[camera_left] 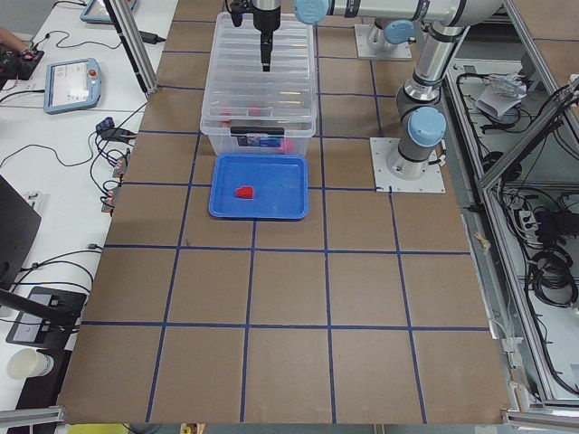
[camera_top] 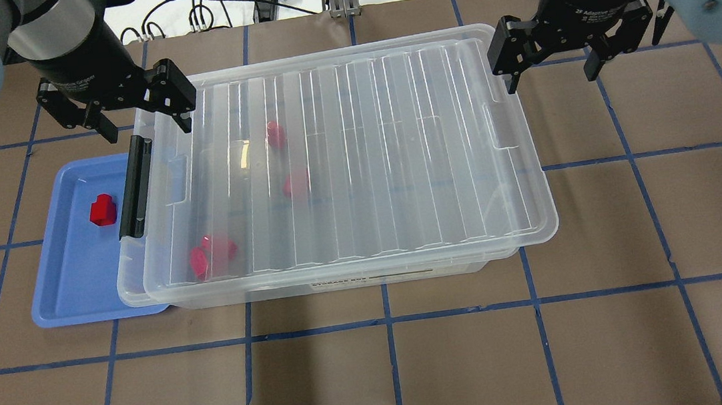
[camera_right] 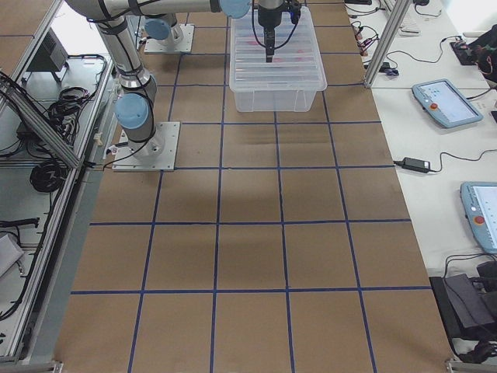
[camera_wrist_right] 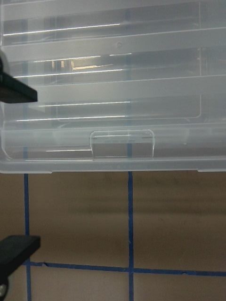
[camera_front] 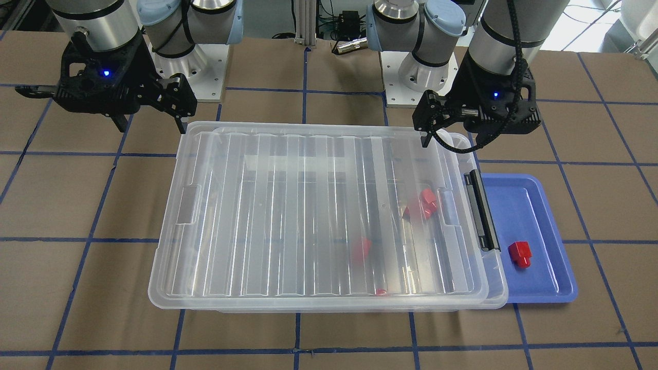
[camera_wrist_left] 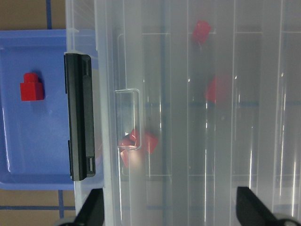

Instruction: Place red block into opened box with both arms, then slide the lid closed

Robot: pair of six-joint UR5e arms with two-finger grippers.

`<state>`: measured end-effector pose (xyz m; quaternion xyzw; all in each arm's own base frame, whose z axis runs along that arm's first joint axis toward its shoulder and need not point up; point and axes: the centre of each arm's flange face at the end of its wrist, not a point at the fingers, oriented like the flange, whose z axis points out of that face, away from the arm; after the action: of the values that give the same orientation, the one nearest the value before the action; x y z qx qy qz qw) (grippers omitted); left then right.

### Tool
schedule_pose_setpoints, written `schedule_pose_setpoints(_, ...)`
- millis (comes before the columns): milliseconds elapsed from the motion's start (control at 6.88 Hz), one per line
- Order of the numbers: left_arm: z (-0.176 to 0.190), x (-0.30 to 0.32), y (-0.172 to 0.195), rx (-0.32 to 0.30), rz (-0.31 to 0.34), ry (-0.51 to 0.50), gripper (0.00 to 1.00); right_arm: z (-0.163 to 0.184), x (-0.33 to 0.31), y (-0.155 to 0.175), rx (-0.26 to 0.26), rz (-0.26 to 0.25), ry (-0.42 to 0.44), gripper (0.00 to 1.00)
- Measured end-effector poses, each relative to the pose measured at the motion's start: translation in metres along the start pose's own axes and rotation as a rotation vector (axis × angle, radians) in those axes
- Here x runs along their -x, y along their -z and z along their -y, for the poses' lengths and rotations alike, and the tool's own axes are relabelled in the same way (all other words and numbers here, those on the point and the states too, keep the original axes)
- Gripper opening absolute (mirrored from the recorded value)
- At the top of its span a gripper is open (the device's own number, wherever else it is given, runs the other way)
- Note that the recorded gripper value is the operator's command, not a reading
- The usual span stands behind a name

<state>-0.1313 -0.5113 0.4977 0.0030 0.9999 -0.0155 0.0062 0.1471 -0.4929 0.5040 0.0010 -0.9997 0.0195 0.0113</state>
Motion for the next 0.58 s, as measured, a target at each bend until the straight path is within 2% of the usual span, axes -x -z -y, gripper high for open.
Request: schedule_pose_setpoints(581,0.0004,0.0049,0.0045,-0.009,0.005,0.003,1.0,-0.0016,-0.0004,0.0025,-0.004,0.0,-0.001,1.0)
